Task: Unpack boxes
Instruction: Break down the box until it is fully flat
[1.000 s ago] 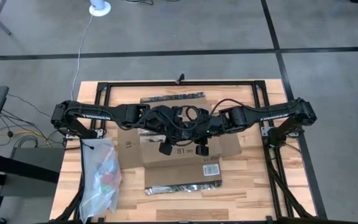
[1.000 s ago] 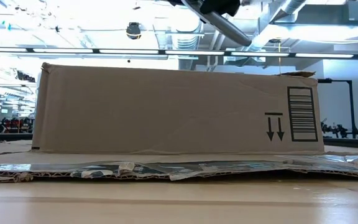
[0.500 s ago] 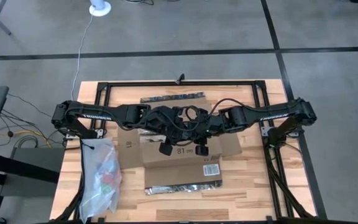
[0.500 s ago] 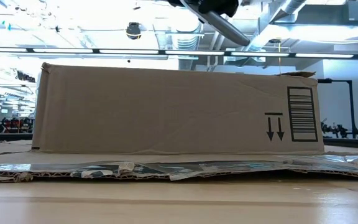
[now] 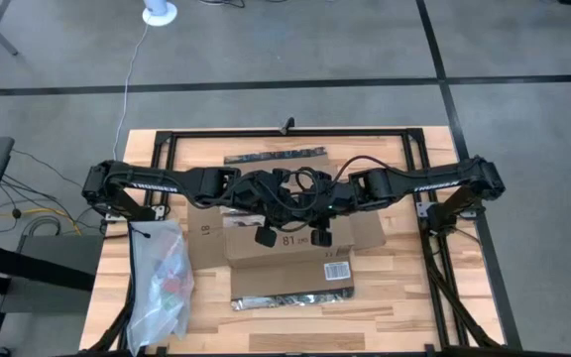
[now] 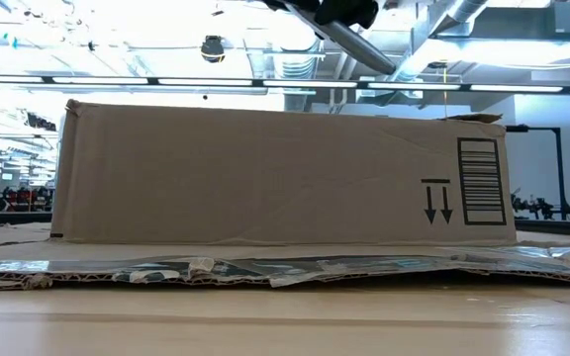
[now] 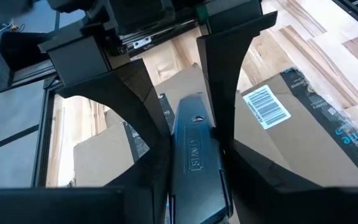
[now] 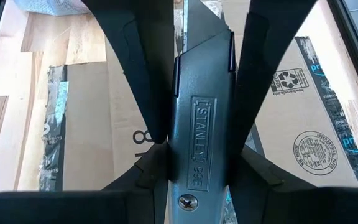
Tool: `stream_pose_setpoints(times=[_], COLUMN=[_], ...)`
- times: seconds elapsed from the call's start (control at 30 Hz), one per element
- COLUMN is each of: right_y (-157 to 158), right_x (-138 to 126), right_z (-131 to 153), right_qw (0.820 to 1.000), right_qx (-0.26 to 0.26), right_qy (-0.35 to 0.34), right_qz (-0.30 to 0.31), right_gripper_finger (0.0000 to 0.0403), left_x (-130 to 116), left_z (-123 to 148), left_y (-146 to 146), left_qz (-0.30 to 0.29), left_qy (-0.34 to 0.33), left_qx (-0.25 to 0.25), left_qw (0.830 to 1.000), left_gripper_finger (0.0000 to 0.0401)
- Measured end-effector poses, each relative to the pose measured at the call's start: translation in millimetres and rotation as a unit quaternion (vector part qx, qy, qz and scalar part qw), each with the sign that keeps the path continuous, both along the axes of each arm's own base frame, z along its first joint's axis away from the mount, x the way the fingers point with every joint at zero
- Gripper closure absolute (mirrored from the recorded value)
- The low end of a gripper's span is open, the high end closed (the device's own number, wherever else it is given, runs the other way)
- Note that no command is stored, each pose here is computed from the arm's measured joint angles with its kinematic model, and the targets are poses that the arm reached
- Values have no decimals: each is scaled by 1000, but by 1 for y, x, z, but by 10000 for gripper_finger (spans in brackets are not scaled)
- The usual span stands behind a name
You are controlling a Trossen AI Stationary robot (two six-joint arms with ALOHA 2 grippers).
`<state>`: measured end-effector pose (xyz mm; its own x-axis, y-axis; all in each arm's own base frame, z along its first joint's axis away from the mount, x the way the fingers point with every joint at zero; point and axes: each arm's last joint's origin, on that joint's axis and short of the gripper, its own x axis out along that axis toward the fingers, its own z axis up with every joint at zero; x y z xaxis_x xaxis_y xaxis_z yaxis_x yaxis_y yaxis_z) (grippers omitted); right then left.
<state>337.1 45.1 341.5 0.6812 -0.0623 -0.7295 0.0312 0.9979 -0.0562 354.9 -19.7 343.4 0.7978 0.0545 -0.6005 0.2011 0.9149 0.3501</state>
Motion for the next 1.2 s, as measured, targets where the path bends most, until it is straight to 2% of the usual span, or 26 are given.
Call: stream_pose_setpoints(times=[0.23,0.4,0.5,0.67,0.8,0.9,1.03,1.1,1.2], right_y=[-1,-9,-14,-21,-24,-26,-26,-27,-28], right_x=[0,-7,-16,-34,-56,-78,-101,-108,-115], right_z=[0,-1,-2,-1,-17,-32,-50,-47,-43], right_qw=[1000,999,997,993,991,995,994,980,947], right_qx=[0,4,6,3,3,20,52,73,89], right_qy=[1,33,71,109,128,77,-67,-174,-304], right_qz=[-1,-15,-29,-45,-50,-63,-64,-61,-49], right_gripper_finger=[291,199,163,153,160,167,173,175,175], left_x=[0,-3,-7,-16,-29,-43,-58,-62,-63], left_z=[0,-7,-7,-5,5,-2,-15,-18,-20], left_y=[0,7,15,26,35,42,45,44,44], left_qz=[8,34,54,74,74,83,89,90,97], left_qy=[0,30,47,67,34,-5,-107,-163,-215], left_qx=[-5,-3,-10,-22,-66,-111,-199,-231,-268], left_qw=[1000,999,997,995,994,990,970,955,934], left_gripper_finger=[292,292,292,292,292,292,292,292,292])
